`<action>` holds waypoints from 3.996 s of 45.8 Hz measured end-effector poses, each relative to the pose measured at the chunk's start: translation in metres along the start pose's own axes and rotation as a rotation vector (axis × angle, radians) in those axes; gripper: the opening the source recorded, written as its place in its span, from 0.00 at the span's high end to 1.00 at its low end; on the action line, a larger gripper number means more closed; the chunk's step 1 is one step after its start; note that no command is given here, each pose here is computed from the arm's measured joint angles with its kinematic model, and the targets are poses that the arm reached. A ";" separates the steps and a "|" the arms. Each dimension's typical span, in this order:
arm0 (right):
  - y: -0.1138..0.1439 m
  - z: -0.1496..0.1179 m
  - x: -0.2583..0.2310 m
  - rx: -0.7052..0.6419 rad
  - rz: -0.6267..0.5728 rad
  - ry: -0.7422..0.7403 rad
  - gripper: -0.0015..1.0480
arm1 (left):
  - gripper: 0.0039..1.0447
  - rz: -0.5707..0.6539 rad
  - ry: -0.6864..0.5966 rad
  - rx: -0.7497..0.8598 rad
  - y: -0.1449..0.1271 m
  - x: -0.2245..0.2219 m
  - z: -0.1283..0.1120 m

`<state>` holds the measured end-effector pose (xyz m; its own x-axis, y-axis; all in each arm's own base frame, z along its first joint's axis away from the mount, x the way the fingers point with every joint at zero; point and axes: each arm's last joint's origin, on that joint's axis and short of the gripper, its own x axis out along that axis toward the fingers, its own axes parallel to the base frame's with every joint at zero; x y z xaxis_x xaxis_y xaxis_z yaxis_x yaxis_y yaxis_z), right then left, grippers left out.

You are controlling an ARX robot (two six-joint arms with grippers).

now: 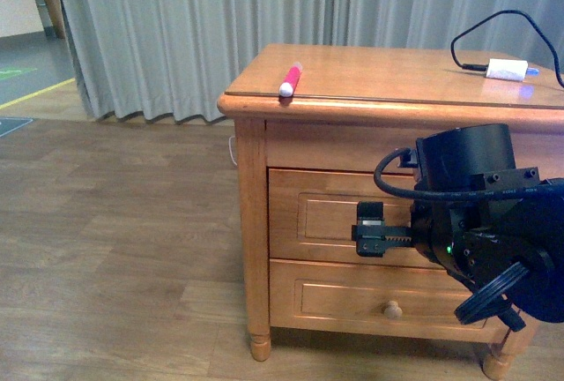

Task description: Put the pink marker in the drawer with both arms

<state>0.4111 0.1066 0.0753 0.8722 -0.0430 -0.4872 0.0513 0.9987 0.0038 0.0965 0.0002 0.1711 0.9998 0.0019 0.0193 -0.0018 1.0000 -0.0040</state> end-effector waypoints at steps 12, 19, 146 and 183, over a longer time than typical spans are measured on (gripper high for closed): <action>-0.009 -0.001 0.013 -0.004 -0.011 -0.004 0.08 | 0.06 0.000 0.000 0.000 0.000 0.000 0.000; -0.009 -0.003 0.016 -0.009 -0.005 0.000 0.08 | 0.06 0.000 0.000 0.000 0.000 0.000 0.000; -0.066 0.027 -0.304 0.041 0.203 -0.045 0.08 | 0.06 0.049 0.076 -0.043 -0.002 0.001 -0.005; -0.066 0.026 -0.304 0.040 0.203 -0.045 0.08 | 0.06 -0.086 0.116 -0.014 -0.088 0.183 0.119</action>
<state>0.1556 0.0530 0.2461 0.8873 0.1571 -0.4335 -0.1095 0.9851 0.1330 0.2775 -0.0868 0.2936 0.9918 -0.0850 -0.0953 0.0834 0.9963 -0.0209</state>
